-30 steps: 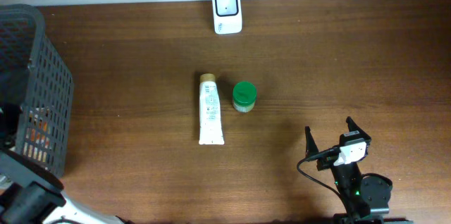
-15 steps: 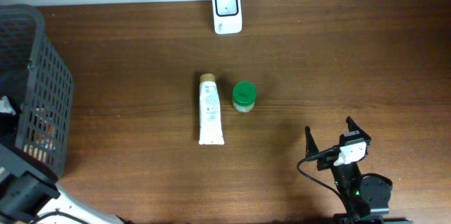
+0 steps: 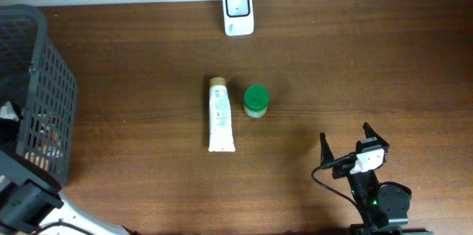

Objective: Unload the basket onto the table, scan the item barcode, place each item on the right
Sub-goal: 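Grasp the small orange packet from the basket with the left gripper, then set the orange packet down left of the white tube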

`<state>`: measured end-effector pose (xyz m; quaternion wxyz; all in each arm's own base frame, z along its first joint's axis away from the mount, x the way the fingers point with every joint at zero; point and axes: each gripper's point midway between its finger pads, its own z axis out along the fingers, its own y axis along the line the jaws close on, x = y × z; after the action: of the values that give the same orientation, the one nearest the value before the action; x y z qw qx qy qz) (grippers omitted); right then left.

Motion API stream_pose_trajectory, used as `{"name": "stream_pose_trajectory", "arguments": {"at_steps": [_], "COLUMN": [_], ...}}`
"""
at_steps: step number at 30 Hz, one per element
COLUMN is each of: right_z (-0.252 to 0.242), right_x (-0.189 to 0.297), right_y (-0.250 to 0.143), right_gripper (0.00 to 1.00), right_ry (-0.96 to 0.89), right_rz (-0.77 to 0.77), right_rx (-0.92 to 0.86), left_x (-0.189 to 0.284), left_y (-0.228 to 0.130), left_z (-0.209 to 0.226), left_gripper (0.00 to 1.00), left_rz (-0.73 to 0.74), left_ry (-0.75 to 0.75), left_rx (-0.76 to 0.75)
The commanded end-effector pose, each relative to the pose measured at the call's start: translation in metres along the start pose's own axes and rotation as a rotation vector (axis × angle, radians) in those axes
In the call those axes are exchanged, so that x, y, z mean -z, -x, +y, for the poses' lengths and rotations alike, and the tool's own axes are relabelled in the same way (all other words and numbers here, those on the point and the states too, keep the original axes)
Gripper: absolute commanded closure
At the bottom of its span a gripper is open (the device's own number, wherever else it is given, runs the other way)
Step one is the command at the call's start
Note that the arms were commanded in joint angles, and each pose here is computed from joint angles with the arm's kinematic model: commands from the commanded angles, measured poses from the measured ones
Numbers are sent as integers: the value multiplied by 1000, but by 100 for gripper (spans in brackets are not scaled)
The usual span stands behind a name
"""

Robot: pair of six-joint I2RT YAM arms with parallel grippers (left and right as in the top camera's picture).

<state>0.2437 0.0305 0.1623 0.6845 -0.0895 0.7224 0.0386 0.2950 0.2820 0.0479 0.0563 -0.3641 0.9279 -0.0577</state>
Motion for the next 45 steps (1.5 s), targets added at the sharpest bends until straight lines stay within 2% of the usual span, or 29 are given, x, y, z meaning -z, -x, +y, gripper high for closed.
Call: {"name": "stream_pose_trajectory", "arguments": {"at_steps": [1,3,9,12,14,15,18,22,24,28,31,38,42,43,45], "right_z": [0,0,0,0,0,0,0,0,0,0,0,0,0,0,0], "right_x": [0,0,0,0,0,0,0,0,0,0,0,0,0,0,0], "right_y": [-3,-3,-3,-3,-3,-3,-3,-3,-3,-3,-3,-3,-3,-3,-3], "right_gripper": [2,2,2,2,2,2,2,2,2,2,2,2,2,1,2], "right_ry": [0,0,0,0,0,0,0,0,0,0,0,0,0,0,0], "right_rz": [4,4,4,4,4,4,4,4,4,4,4,4,4,4,4], "right_rx": [-7,-7,-7,-7,-7,-7,-7,-7,-7,-7,-7,-7,-7,-7,-7], "left_x": [50,74,190,269,308,332,343,290,240,163,91,-16,-52,-64,-74], "left_y": [5,7,18,19,11,1,-27,-72,-97,-129,-152,-175,-184,-187,-194], "left_z": [2,2,-14,-52,-79,-102,-150,-226,-269,-320,-345,-358,-349,-346,-345], "left_gripper": [100,100,100,100,100,100,100,100,100,100,100,100,100,98,84], "left_rz": [-119,-182,-556,-807,-909,-965,-954,-706,-556,-383,-242,-39,36,67,112], "left_ry": [48,70,39,-164,-290,-356,-432,-464,-424,-377,-322,-206,-140,-126,-132], "left_rx": [-5,20,174,190,151,85,-31,-198,-311,-433,-454,-423,-422,-419,-415]}}
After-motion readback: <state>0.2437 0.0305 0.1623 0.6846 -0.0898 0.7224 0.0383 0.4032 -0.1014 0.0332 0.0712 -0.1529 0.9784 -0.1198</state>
